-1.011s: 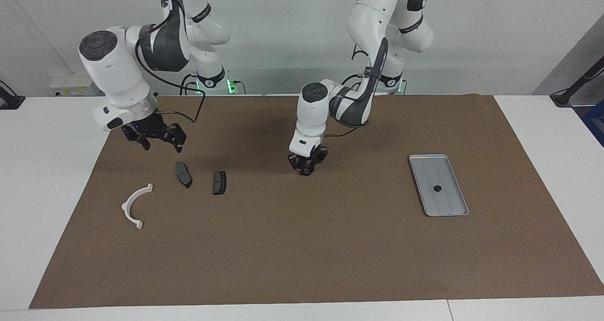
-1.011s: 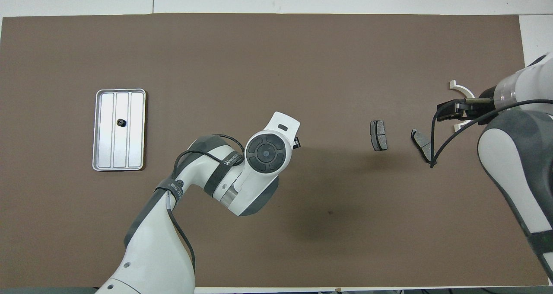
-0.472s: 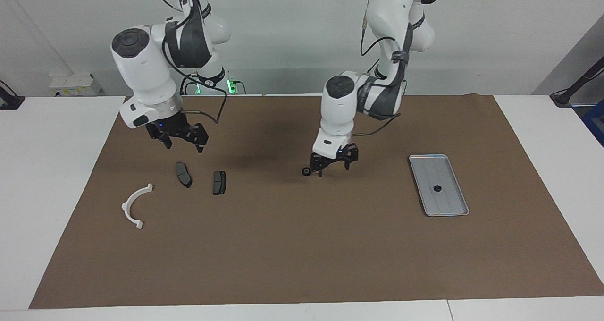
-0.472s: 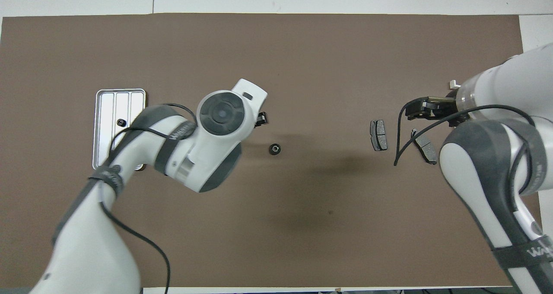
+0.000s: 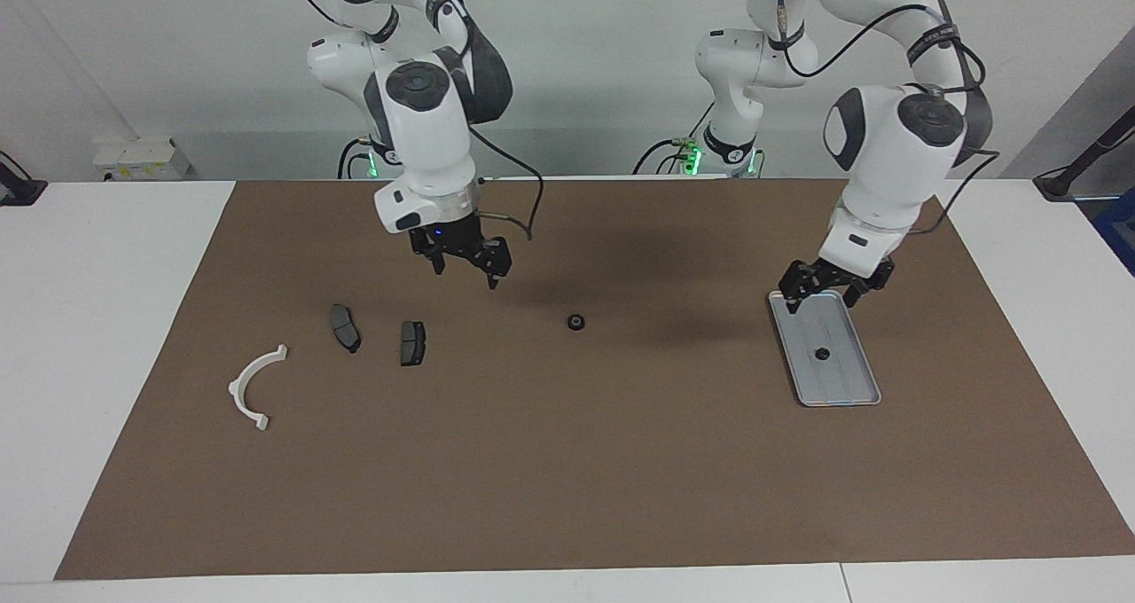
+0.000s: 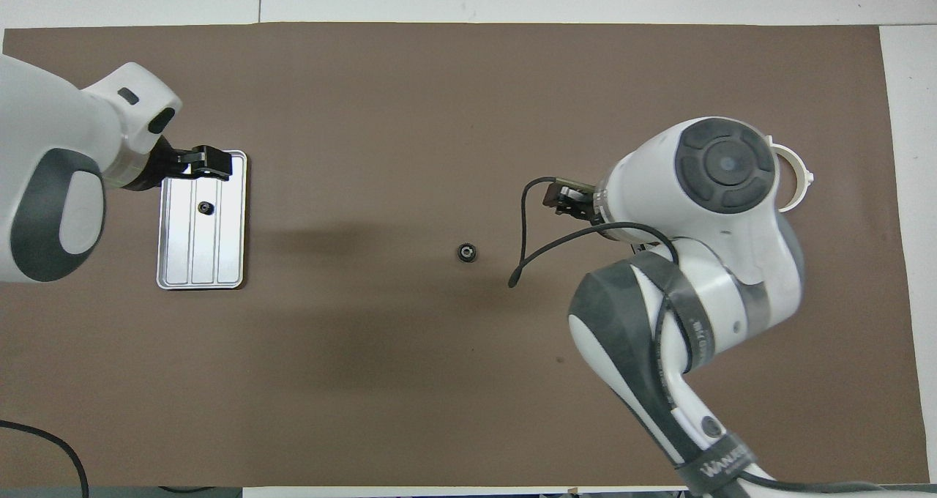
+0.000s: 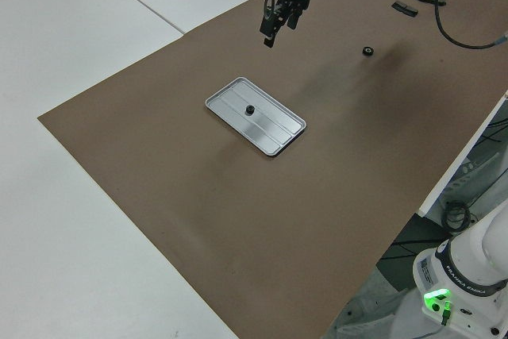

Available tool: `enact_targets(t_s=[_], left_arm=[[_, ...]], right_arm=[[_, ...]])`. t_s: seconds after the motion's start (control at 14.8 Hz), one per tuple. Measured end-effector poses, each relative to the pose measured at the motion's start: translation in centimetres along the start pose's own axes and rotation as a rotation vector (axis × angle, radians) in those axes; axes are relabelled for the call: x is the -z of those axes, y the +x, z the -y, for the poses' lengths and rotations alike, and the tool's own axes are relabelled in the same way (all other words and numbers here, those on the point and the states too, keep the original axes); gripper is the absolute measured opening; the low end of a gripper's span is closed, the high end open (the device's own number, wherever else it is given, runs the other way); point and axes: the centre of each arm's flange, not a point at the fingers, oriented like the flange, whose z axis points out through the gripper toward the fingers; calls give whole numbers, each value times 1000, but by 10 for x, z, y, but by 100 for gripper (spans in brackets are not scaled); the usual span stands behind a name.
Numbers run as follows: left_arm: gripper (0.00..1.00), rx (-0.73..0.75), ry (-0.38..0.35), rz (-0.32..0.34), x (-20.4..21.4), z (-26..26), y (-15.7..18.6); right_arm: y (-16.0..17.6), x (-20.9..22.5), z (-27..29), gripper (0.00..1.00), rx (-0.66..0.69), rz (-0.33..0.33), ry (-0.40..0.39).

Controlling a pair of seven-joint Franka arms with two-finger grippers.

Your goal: Place bearing gear from tray to pile

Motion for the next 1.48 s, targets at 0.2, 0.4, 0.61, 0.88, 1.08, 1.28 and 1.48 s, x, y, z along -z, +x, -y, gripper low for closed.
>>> enact_targets(t_s=[0.2,0.4,0.61,0.88,1.08,1.28,1.48], left_arm=[[100,-28,-3,-19,-45,34,-9],[100,-36,-2,-22,-90,30,-19],[100,-38,0,-18,-101,29,-18],[100,-28,2,5,-114,36,-21],[100,-28,5,26,-133,39,-24],[99,-27,8,52,-153,40,-25],[100,-28,9,56,-161,39,-25]], right_arm=[[-16,-26,51,100,-83,9,12],[-30,-55,85,100,-129,26,0],[-62,-102,118,100,-151,20,-63],[-79,-156,144,100,-158,11,-81],[-72,-174,142,100,-167,8,-76],[-72,-177,141,100,-168,10,-81],[-73,-179,140,100,-168,12,-85]])
